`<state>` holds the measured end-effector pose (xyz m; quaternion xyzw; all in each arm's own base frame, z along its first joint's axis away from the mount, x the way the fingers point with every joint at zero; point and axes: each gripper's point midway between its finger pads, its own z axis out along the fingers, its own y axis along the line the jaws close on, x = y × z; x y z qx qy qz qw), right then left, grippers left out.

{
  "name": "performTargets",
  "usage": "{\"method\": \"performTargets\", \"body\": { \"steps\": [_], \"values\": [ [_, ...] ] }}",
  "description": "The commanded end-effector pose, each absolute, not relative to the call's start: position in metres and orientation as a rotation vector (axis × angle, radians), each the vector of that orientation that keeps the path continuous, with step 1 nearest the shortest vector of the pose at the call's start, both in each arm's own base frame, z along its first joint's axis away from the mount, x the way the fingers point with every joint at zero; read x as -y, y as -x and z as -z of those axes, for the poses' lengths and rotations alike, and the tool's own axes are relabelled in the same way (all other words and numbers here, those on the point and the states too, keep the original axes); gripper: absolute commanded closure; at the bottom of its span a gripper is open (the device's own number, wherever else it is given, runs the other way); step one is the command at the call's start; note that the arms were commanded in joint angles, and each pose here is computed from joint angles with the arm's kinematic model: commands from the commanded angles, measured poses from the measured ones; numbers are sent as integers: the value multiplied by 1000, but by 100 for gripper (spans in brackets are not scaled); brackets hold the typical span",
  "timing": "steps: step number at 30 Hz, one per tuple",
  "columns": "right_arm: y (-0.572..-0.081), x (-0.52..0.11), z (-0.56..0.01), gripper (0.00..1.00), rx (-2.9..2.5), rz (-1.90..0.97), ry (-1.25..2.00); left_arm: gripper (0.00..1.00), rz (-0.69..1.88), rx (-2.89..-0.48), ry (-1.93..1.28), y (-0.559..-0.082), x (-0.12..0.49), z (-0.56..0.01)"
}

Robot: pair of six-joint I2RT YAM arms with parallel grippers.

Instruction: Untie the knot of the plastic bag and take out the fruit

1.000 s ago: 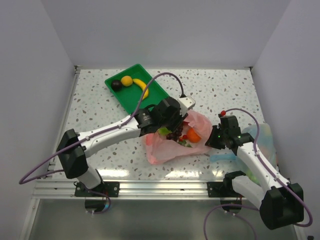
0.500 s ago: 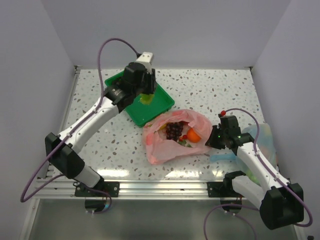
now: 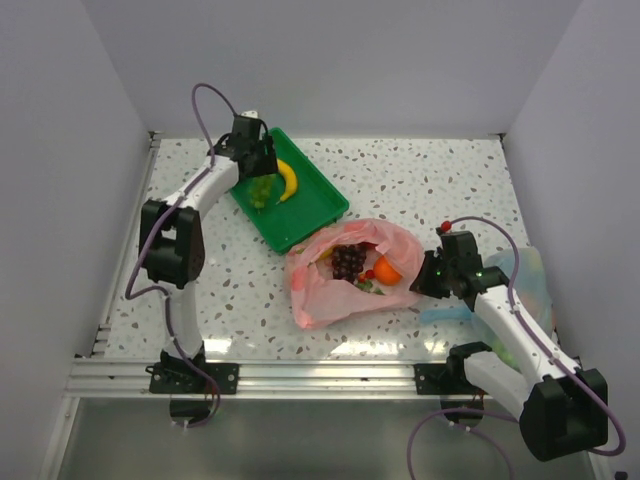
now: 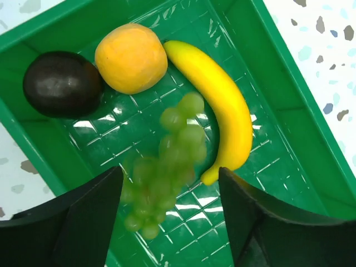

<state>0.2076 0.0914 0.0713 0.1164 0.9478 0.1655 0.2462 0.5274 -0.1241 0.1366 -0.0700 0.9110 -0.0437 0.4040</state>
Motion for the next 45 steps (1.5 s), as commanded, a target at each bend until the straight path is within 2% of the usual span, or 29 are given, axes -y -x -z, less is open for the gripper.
{"method": "performTargets", "body": {
  "steps": [1, 3, 6, 12, 17, 23, 28, 32, 34, 40, 45],
  "values": [
    [-210, -96, -81, 89, -2559, -483, -279, 24, 161, -2182, 218, -551, 125, -180],
    [-210, -95, -81, 89, -2559, -483, -279, 14, 169, -2182, 217, -550, 126, -181],
    [-209, -95, -82, 89, -2557, -478, -281, 10, 241, -2184, 191, -541, 136, -191],
    [-210, -94, -82, 89, -2547, -476, -284, 9, 369, -2113, 46, -486, 182, -227],
    [-211, -94, -83, 89, -2539, -476, -288, 9, 477, -2092, -176, -409, 248, -240],
    [-211, -95, -81, 89, -2536, -485, -300, 11, 608, -2061, -424, -321, 324, -229],
    [-212, -96, -83, 89, -2532, -491, -295, 15, 679, -2030, -600, -267, 382, -211],
    [-212, -97, -85, 89, -2531, -502, -287, 21, 625, -2097, -733, -252, 409, -165],
    [-212, -98, -86, 89, -2528, -508, -288, 21, 621, -2083, -771, -250, 422, -162],
    [-211, -99, -86, 89, -2527, -520, -286, 20, 583, -2068, -864, -257, 454, -135],
    [-211, -102, -88, 89, -2523, -539, -283, 15, 526, -2071, -847, -274, 470, -116]
  ]
}}
